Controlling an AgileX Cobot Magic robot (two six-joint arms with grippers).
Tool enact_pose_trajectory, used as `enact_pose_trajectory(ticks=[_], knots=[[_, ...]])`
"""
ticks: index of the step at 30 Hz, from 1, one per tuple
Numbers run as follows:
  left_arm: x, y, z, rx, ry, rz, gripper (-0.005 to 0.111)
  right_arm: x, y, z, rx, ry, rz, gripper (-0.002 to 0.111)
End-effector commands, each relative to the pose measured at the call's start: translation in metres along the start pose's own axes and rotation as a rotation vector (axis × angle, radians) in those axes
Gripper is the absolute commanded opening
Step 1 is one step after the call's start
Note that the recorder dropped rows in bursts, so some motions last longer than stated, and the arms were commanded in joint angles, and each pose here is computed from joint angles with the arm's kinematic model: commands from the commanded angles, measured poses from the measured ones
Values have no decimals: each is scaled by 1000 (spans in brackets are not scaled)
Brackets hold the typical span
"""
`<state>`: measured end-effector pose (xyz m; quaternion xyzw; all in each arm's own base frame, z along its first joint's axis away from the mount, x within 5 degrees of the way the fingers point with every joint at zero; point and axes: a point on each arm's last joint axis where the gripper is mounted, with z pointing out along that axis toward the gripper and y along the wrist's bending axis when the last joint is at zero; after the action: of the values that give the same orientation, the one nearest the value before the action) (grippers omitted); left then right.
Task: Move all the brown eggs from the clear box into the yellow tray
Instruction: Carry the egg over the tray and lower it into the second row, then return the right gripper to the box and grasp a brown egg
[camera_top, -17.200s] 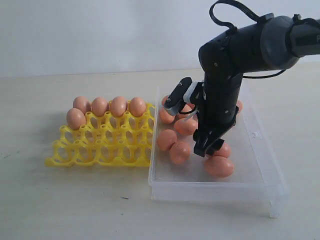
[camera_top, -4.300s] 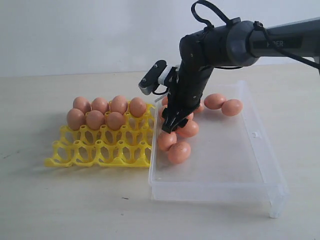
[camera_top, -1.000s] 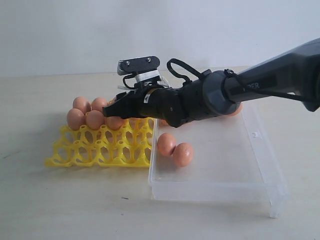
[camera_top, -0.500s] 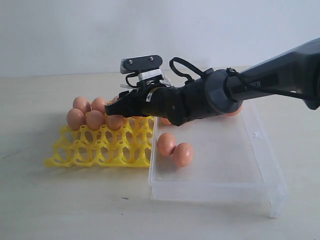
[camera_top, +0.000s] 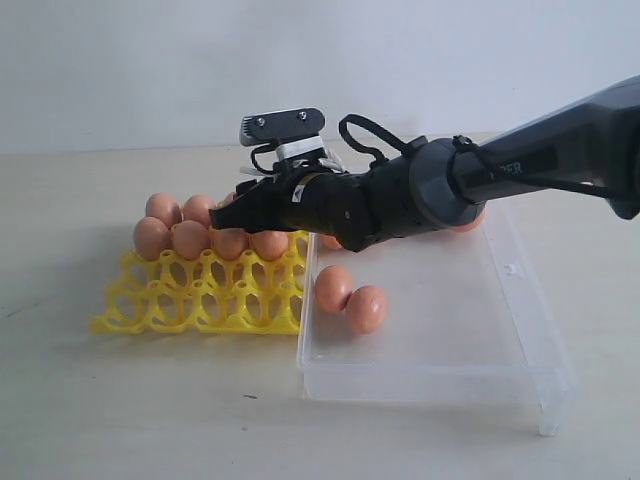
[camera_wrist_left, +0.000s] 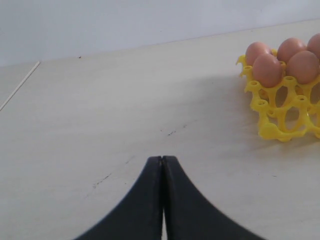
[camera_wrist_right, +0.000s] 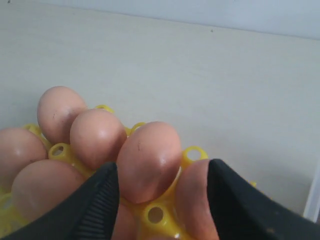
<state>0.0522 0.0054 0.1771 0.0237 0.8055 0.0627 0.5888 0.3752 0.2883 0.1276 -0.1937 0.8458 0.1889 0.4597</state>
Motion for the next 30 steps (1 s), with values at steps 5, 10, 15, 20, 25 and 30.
enact_pose_trajectory(ticks=[5, 10, 15, 20, 25, 30], knots=[[-2, 0, 0, 6, -13, -6, 0, -10, 0, 0, -3, -51, -11, 53], [-2, 0, 0, 6, -13, -6, 0, -19, 3, -5, -10, -25, -9, 50], [-2, 0, 0, 6, -13, -6, 0, -48, 10, -50, -40, 67, -255, 0], [-2, 0, 0, 6, -13, -6, 0, -58, -7, -116, -16, 121, -230, 0], [-2, 0, 0, 6, -13, -6, 0, -40, -54, -142, 78, 455, 15, 5], [-2, 0, 0, 6, -13, -6, 0, -23, -99, -121, 181, 555, 187, 38]])
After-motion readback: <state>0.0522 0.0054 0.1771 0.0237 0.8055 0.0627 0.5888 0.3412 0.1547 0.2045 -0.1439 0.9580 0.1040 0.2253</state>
